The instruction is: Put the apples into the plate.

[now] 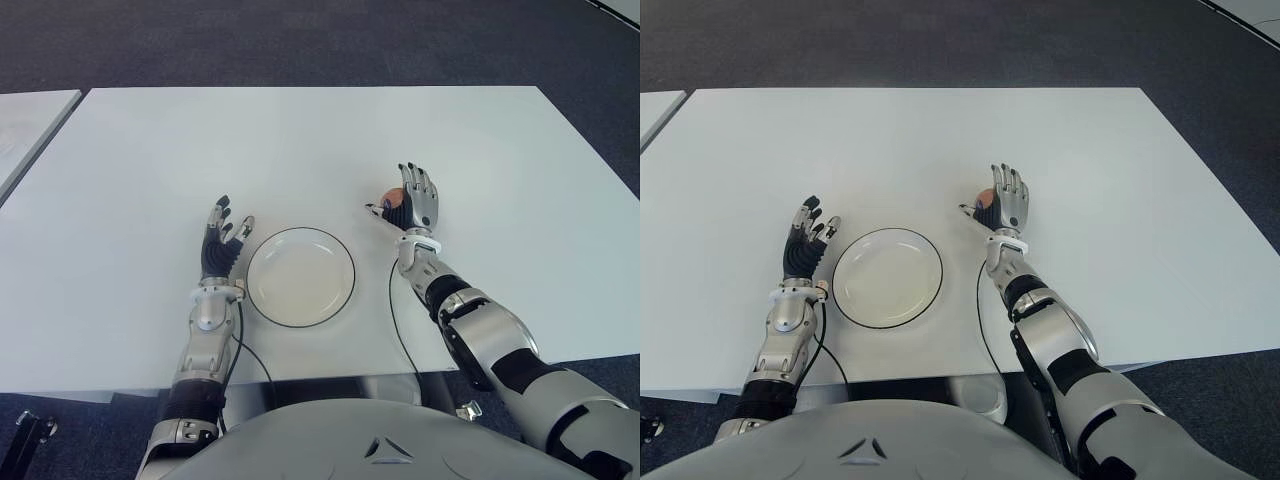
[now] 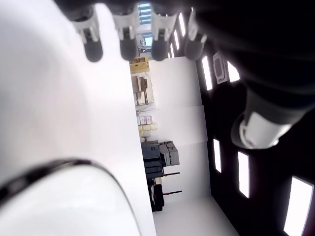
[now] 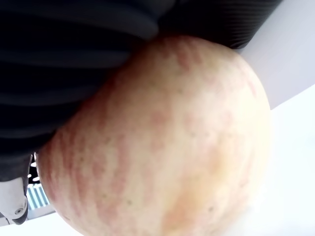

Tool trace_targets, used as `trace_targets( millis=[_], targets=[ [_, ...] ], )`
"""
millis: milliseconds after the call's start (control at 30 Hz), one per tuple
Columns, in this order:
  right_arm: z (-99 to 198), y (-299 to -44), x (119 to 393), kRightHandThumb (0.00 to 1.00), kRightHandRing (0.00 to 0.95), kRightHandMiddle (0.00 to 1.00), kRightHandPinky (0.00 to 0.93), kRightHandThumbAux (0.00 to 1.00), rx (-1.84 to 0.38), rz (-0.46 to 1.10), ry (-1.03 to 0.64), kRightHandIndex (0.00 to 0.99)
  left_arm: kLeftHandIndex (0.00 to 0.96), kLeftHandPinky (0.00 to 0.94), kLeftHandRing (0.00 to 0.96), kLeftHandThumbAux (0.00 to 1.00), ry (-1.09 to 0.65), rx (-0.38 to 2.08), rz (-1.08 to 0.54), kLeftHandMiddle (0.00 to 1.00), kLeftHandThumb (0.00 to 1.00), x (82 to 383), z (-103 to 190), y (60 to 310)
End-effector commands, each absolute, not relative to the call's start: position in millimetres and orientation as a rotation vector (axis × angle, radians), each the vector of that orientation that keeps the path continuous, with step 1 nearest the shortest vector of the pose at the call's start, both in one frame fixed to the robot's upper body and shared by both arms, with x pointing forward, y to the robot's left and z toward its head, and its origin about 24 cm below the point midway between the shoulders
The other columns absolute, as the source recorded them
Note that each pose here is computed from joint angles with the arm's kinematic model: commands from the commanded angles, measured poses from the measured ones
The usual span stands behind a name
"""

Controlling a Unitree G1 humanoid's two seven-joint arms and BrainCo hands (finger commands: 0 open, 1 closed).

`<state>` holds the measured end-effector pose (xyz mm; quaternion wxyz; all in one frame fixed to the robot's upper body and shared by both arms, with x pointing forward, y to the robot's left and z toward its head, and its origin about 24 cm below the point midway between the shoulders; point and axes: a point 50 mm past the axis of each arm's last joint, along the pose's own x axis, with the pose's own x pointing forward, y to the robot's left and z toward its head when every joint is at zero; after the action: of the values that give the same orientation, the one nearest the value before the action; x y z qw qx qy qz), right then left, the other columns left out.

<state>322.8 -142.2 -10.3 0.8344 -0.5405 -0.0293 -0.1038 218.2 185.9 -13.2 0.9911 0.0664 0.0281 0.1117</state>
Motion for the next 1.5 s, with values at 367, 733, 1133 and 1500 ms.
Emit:
trace_targets(
  millis=[367,733,1133,1500],
  targets=[
    [-29.5,-136.7,306.6,0.054,0.141,0.16,0.151,0.544,-1.148,-0.169,-0.009,0.162,0.0,0.0,0.0,0.552,0.067,0.134,0.221,0.0,0.0,218.2,-14.3,187.1],
    [-30.0,-133.6,305.9,0.058,0.167,0.199,0.159,0.555,-1.183,-0.123,-0.033,0.246,0.0,0.0,0.0,0.544,0.064,0.135,0.214,0.0,0.0,218.6,-12.7,187.2],
    [-30.0,-134.2,305.7,0.05,0.173,0.201,0.185,0.557,-1.198,-0.105,-0.04,0.272,0.0,0.0,0.0,0.535,0.057,0.136,0.211,0.0,0.0,219.3,-12.1,187.2],
    [-29.5,-135.9,305.5,0.051,0.181,0.2,0.206,0.551,-1.202,-0.106,-0.04,0.273,0.0,0.0,0.0,0.555,0.053,0.144,0.209,0.0,0.0,219.7,-10.8,186.8]
  ],
)
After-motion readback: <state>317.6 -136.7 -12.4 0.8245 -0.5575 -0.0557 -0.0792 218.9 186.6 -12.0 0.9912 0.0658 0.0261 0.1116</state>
